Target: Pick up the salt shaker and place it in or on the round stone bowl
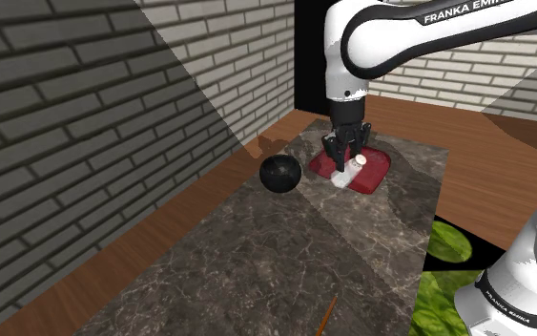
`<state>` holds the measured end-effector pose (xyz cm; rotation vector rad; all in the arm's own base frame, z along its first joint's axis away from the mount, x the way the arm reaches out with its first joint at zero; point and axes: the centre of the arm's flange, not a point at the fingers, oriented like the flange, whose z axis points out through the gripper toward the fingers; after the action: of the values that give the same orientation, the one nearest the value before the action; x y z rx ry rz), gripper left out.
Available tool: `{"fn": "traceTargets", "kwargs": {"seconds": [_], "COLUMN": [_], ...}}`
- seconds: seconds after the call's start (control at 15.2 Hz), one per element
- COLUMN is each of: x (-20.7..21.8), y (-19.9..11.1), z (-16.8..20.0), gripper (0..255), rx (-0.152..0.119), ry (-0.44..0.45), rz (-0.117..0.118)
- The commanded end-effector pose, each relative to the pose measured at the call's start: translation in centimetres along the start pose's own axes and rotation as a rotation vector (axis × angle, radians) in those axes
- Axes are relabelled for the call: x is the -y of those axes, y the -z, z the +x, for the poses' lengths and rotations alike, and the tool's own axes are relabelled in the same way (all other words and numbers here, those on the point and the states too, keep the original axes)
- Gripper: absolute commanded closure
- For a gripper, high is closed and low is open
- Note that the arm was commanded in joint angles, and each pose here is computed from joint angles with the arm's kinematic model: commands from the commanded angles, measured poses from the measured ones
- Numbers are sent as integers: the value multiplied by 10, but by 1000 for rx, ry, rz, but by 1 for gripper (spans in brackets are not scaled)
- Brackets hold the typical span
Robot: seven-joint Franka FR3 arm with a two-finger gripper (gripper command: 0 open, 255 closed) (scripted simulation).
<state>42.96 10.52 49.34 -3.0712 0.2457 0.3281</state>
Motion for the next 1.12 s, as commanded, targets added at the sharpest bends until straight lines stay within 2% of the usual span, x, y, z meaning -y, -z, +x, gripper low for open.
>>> {"fn": "traceTargets", "kwargs": {"seconds": [0.0,0.07,1.06], "x": [-1,-1,42], "y": [11,14,65], "z": [-2,-3,184], "gripper": [255,255,255], "rx": [0,0,0], "ry": [0,0,0], "rz": [0,0,0]}}
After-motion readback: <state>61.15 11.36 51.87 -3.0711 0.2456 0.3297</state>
